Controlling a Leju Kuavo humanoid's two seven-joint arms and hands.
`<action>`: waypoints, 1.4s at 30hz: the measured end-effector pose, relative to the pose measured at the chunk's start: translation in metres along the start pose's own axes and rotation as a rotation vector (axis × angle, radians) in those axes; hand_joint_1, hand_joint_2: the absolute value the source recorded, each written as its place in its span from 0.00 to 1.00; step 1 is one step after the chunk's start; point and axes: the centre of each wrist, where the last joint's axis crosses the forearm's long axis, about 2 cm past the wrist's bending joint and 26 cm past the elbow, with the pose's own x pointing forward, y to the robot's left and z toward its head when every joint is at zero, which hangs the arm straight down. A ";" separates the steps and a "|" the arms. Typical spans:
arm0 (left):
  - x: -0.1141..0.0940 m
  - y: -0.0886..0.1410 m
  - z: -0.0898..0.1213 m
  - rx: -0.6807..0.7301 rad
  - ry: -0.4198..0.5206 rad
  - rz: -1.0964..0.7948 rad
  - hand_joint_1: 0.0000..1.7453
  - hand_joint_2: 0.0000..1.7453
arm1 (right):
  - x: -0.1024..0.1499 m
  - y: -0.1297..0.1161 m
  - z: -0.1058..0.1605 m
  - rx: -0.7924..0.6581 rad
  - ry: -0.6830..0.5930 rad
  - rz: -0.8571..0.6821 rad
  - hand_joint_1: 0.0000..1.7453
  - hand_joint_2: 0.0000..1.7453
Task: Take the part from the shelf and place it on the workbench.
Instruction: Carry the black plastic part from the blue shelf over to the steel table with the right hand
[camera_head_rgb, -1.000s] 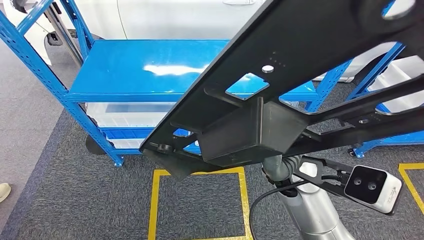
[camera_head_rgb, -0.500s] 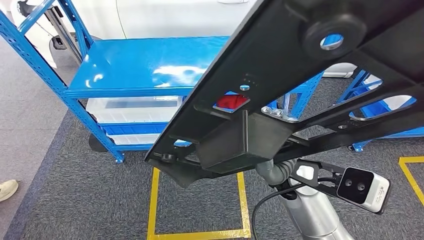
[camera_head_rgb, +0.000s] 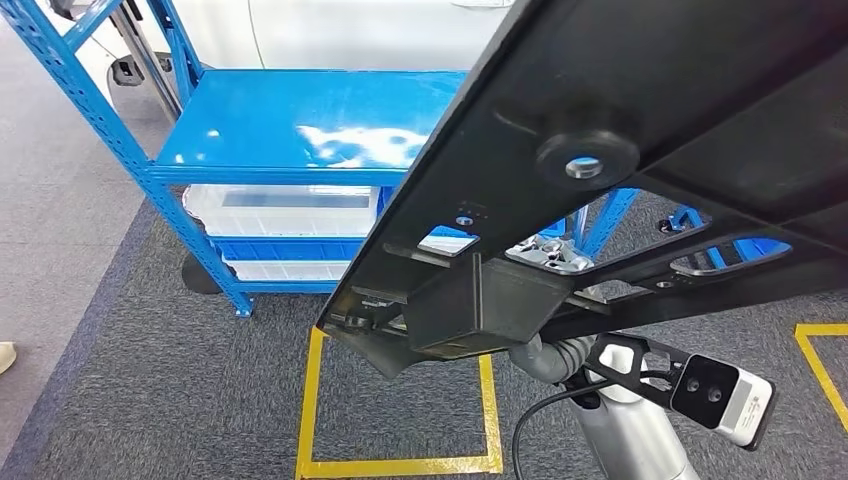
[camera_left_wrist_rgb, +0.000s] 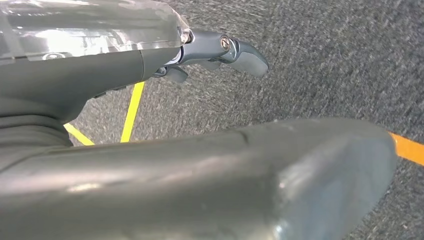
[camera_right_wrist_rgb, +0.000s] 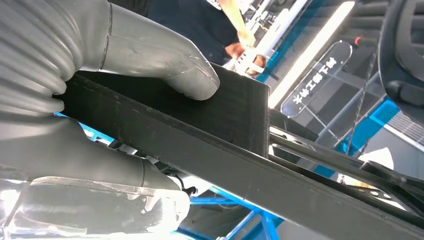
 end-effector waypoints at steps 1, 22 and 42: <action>0.000 0.000 0.000 0.002 0.001 0.001 0.00 0.00 | 0.001 0.001 -0.001 0.001 -0.002 0.009 1.00 1.00; 0.004 0.009 -0.002 0.008 0.018 -0.024 0.00 0.00 | 0.016 0.002 -0.026 -0.011 -0.118 0.014 1.00 1.00; 0.002 0.003 -0.001 -0.021 0.038 -0.082 0.00 0.00 | 0.015 0.023 0.013 -0.010 0.007 -0.004 1.00 1.00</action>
